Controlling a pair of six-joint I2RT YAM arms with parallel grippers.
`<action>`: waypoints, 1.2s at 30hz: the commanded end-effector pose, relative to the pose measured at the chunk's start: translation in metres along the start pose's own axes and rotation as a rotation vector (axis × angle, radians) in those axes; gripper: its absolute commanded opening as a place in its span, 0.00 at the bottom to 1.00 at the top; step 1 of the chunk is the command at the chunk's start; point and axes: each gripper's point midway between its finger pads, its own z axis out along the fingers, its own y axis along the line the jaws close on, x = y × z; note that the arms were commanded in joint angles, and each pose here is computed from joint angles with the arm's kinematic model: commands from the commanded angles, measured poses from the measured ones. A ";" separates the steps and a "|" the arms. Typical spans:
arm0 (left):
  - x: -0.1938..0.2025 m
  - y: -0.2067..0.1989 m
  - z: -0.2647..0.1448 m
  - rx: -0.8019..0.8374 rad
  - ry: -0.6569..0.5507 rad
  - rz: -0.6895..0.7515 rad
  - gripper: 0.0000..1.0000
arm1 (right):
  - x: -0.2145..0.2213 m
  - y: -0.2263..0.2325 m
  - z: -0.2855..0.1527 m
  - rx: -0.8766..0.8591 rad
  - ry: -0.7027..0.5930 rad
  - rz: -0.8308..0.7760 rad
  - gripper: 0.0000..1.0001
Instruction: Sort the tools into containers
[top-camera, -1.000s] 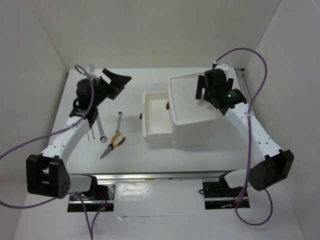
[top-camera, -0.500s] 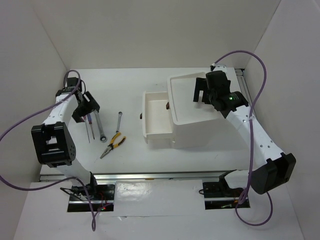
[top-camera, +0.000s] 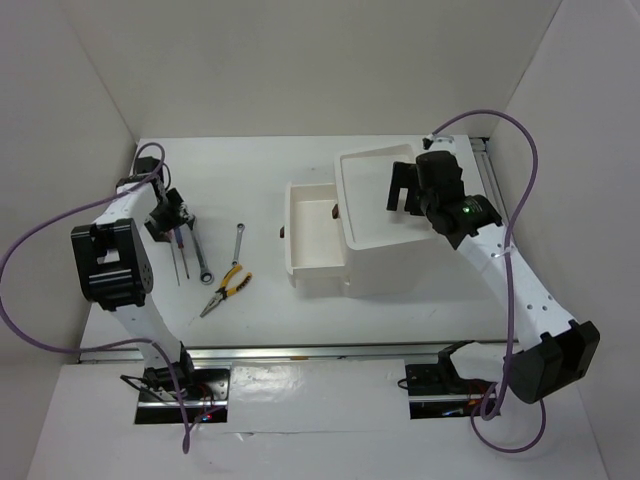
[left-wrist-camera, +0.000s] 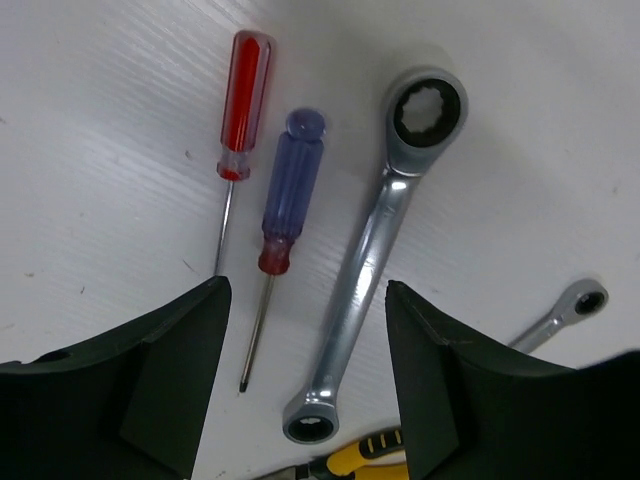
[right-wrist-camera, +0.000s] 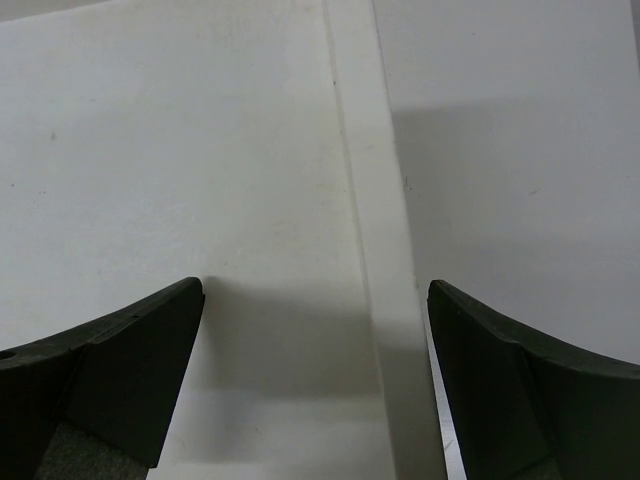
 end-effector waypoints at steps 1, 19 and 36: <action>-0.011 0.006 0.011 -0.034 -0.006 0.010 0.75 | 0.007 -0.010 -0.011 0.029 -0.009 -0.011 1.00; -0.004 0.021 0.042 -0.084 0.062 -0.019 0.63 | 0.005 -0.014 -0.015 0.040 -0.040 -0.002 1.00; 0.005 0.024 0.057 -0.119 0.127 -0.024 0.15 | -0.006 -0.017 -0.022 0.047 -0.080 0.012 1.00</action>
